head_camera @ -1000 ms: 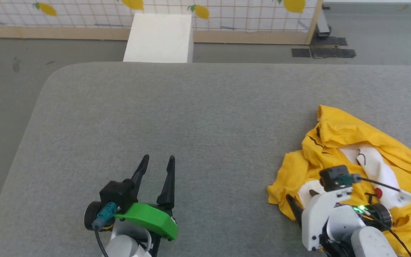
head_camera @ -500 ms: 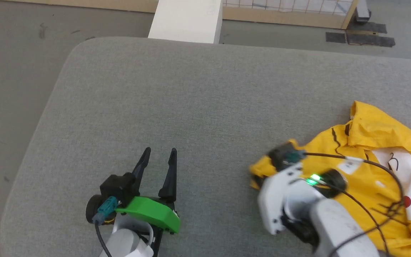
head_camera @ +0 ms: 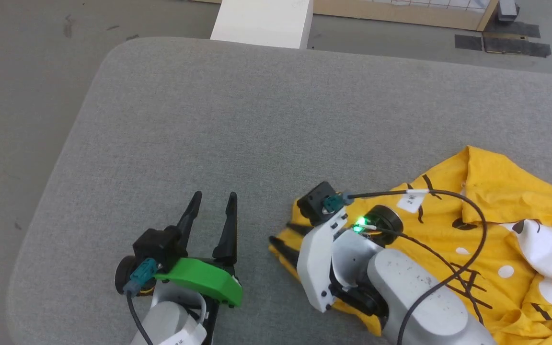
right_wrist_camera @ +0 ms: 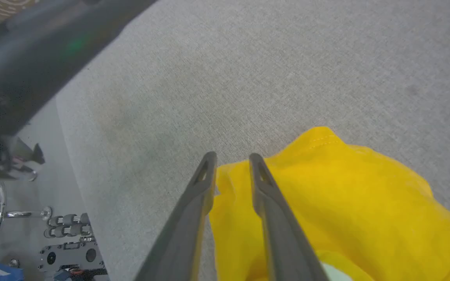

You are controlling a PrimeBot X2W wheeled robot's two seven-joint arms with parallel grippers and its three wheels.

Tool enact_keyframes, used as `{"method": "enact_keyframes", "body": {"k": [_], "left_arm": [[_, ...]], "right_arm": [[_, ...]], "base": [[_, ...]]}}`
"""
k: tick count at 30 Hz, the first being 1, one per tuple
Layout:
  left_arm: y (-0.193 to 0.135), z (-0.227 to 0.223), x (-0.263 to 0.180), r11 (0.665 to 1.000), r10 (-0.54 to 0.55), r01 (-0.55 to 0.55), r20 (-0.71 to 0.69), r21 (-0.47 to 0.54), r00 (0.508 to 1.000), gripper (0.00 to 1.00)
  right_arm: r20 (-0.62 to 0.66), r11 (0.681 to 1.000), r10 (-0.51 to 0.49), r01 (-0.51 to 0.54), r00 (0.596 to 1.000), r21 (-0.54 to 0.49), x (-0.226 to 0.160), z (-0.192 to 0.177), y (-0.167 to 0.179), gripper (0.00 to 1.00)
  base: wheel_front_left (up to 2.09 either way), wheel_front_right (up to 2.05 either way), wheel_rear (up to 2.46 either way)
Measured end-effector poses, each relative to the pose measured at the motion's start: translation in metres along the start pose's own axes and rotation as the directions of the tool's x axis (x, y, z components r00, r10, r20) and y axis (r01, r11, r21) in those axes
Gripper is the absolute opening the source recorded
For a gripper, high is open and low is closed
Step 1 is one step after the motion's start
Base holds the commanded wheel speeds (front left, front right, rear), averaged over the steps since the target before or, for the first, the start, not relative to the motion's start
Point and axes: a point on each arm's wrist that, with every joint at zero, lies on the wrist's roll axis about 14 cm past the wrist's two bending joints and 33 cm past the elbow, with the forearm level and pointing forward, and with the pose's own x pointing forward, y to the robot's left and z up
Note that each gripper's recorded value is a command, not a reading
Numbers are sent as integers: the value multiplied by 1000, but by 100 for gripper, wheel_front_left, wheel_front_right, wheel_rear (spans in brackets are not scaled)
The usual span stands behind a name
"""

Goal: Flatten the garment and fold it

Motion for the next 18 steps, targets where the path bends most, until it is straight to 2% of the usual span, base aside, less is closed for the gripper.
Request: {"method": "enact_keyframes", "body": {"k": [5, 7, 10, 13, 15, 18], "left_arm": [[-1, 3, 2, 1000, -3, 3, 11, -1, 1000, 100], [-5, 4, 3, 1000, -15, 15, 15, 2, 1000, 100], [-11, 3, 2, 999, -36, 36, 11, 3, 999, 100], [-20, 0, 1, 998, -68, 68, 0, 6, 998, 100], [-28, -6, 1, 995, -99, 100, -19, 13, 995, 100], [-40, -20, -1, 990, -140, 142, -89, 17, 986, 100]], "right_arm": [[194, 997, -52, 40, 980, 66, -19, 39, -16, 100], [304, 992, -105, 77, 947, 102, -39, 56, -28, 100], [425, 969, -240, 187, 873, 163, -80, 64, -61, 100], [477, 909, -417, 343, 774, 238, -132, 51, -100, 100], [490, 848, -531, 440, 692, 296, -168, 36, -120, 100], [464, 751, -657, 567, 594, 338, -211, 7, -140, 100]], "base": [[0, 0, 0], [0, 0, 0], [0, 0, 0], [0, 0, 0], [0, 0, 0], [0, 0, 0]]}}
